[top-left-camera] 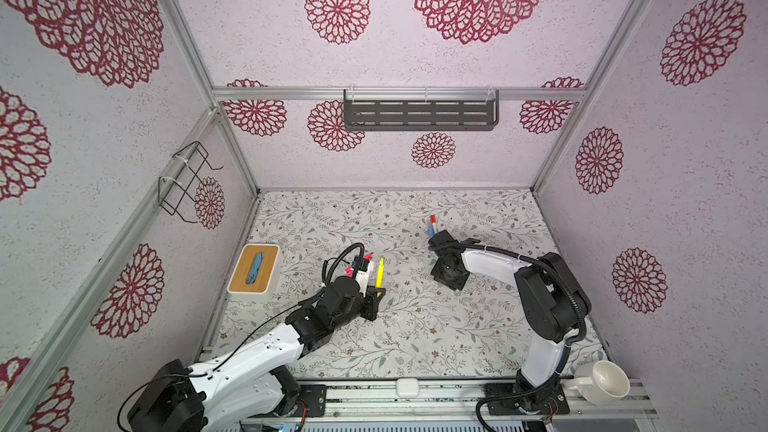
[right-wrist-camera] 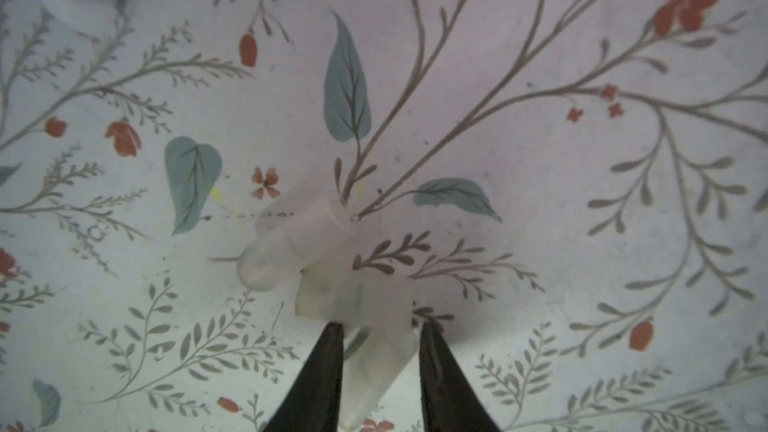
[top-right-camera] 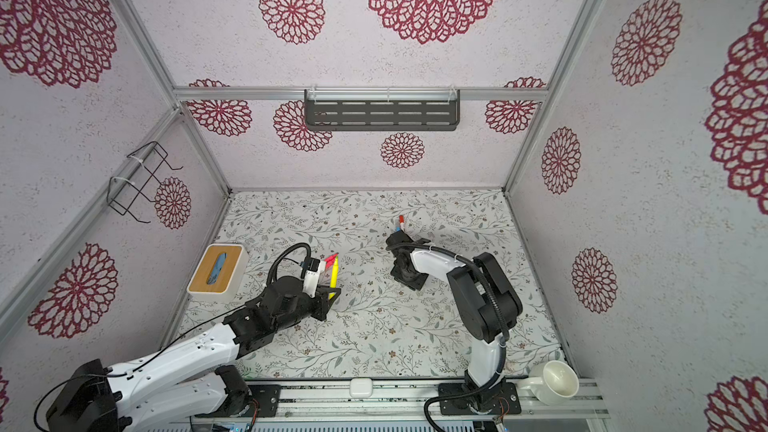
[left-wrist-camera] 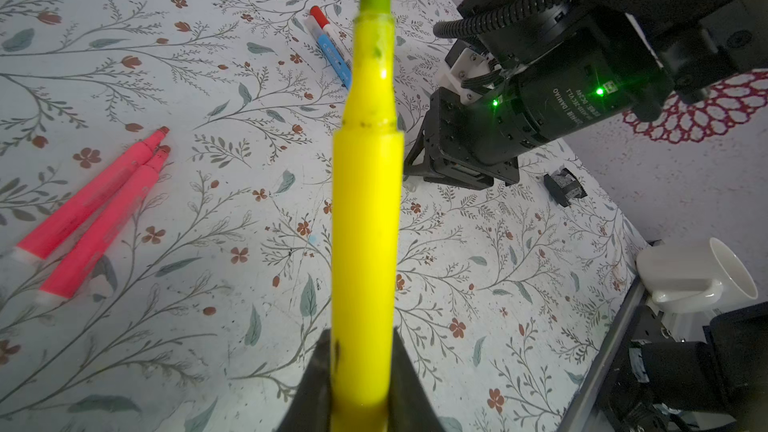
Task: Insert the pens into the pen caps
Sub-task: 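Move the open right gripper over the clear caps while the left holds the highlighter, then close the right gripper on one clear plastic cap and lift it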
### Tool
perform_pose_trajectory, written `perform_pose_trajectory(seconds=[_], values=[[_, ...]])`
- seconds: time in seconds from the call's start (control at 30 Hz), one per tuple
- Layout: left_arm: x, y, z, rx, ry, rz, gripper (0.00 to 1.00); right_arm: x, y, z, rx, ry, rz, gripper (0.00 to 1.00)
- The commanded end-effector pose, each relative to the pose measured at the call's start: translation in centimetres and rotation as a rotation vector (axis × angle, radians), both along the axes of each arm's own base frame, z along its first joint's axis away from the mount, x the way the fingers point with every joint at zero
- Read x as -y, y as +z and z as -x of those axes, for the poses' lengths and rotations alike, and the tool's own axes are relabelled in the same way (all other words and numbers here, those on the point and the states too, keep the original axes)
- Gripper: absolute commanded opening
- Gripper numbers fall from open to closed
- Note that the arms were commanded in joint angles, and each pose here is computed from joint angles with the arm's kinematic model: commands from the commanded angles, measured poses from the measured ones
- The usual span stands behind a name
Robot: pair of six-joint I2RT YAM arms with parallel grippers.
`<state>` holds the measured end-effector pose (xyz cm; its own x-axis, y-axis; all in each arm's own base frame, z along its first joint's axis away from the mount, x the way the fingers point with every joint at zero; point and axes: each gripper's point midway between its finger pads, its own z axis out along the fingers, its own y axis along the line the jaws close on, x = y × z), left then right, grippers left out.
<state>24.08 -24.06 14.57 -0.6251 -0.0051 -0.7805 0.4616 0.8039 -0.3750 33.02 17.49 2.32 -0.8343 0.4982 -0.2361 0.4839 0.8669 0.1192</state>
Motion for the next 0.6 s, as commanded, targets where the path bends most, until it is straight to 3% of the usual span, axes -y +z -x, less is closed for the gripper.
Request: perform_pose_trajectory(seconds=[0.0, 0.2, 0.33, 0.57], values=[[-0.6, -0.1, -0.1, 0.012, 0.014, -0.013, 0.00, 0.8, -0.8, 0.4, -0.030, 0.000, 0.054, 0.28], [-0.6, -0.1, 0.0, 0.013, 0.013, -0.016, 0.00, 0.5, -0.9, 0.8, -0.043, 0.090, 0.071, 0.20], [-0.6, 0.0, -0.1, 0.015, 0.013, -0.017, 0.00, 0.3, -1.2, 1.6, -0.084, 0.163, 0.090, 0.06], [-0.4, 0.3, -0.2, 0.019, 0.009, -0.015, 0.00, -0.4, 0.6, 2.0, -0.042, 0.209, 0.065, 0.00]])
